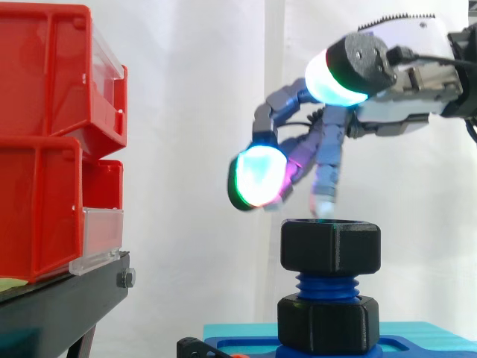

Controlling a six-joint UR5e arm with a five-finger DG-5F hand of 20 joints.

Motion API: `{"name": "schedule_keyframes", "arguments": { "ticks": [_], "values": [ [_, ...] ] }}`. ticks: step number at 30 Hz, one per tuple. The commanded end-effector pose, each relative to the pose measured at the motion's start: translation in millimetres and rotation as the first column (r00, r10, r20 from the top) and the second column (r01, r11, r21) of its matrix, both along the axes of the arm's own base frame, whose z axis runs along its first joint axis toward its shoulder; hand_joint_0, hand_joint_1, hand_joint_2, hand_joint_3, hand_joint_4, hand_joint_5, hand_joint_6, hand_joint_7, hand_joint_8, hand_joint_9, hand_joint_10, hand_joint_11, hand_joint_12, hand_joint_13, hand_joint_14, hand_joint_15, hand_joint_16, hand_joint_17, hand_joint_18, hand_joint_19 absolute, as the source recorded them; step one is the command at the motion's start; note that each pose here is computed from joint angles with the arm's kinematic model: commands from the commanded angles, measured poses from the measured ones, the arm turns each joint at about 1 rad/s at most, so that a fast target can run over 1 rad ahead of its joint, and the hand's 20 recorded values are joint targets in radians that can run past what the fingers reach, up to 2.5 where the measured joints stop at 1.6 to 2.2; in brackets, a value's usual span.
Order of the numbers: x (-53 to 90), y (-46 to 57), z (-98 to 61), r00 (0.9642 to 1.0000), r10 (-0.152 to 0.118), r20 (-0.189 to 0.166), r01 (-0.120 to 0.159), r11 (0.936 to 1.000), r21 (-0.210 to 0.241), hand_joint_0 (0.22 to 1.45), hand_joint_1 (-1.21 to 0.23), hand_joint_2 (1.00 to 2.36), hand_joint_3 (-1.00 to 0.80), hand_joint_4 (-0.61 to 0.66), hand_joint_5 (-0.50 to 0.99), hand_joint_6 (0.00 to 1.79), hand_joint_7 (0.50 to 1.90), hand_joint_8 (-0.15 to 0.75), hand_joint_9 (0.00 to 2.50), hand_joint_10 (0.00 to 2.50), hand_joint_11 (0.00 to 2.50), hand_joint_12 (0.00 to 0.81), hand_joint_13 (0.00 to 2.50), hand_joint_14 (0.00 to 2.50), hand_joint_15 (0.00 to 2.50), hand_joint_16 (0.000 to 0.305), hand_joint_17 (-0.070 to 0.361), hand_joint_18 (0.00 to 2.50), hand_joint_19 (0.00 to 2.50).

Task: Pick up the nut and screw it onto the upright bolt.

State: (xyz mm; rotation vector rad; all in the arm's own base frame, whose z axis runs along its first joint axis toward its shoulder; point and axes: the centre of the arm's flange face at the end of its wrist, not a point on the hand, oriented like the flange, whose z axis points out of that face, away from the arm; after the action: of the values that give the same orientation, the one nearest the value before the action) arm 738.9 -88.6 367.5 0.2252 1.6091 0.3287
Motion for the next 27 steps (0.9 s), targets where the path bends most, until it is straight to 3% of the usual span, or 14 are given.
{"name": "schedule_keyframes", "arguments": {
  "ticks": [1, 3, 5, 7, 13, 17, 27],
  "values": [
    [0.6, 0.1, 7.1, 1.0000, 0.003, 0.002, -0.003, 0.9999, -0.012, 0.46, -0.21, 1.00, -0.50, 0.16, -0.16, 0.50, 0.68, 0.240, 0.87, 0.00, 0.00, 0.268, 0.49, 0.00, 0.00, 0.026, 0.059, 0.11, 0.00],
    [0.7, 2.4, 6.3, 1.0000, 0.006, 0.000, -0.006, 0.9999, -0.012, 0.46, -0.21, 1.00, -0.50, 0.13, -0.17, 0.50, 0.63, 0.227, 0.73, 0.00, 0.00, 0.270, 0.36, 0.00, 0.00, 0.029, 0.066, 0.00, 0.00],
    [1.4, 4.7, 6.8, 0.9999, 0.009, 0.005, -0.009, 0.9999, -0.014, 0.45, -0.20, 1.00, -0.50, 0.07, -0.18, 0.50, 0.55, 0.115, 0.57, 0.00, 0.00, 0.214, 0.21, 0.00, 0.00, 0.031, 0.069, 0.00, 0.00],
    [2.0, 9.1, 4.3, 0.9999, 0.014, 0.002, -0.014, 0.9998, -0.015, 0.45, -0.21, 1.00, -0.50, 0.05, -0.19, 0.50, 0.52, 0.059, 0.47, 0.00, 0.00, 0.191, 0.16, 0.00, 0.00, 0.029, 0.066, 0.00, 0.00],
    [0.6, 20.1, -8.4, 0.9995, 0.028, -0.012, -0.028, 0.9995, -0.016, 0.44, -0.22, 1.00, -0.50, 0.04, -0.22, 0.50, 0.50, 0.004, 0.07, 0.00, 0.00, 0.187, 0.00, 0.00, 0.00, 0.031, 0.070, 0.00, 0.00],
    [1.3, 29.8, -13.9, 0.9993, 0.037, -0.007, -0.037, 0.9992, -0.016, 0.44, -0.23, 1.00, -0.50, 0.07, -0.21, 0.50, 0.50, -0.010, 0.04, 0.00, 0.00, 0.191, 0.00, 0.00, 0.00, 0.032, 0.072, 0.00, 0.00],
    [1.0, 34.4, -14.5, 0.9989, 0.045, -0.013, -0.045, 0.9989, -0.016, 0.44, -0.24, 1.00, -0.50, 0.09, -0.19, 0.50, 0.53, 0.023, 0.13, 0.00, 0.00, 0.188, 0.02, 0.00, 0.00, 0.030, 0.067, 0.00, 0.00]
  ]
}}
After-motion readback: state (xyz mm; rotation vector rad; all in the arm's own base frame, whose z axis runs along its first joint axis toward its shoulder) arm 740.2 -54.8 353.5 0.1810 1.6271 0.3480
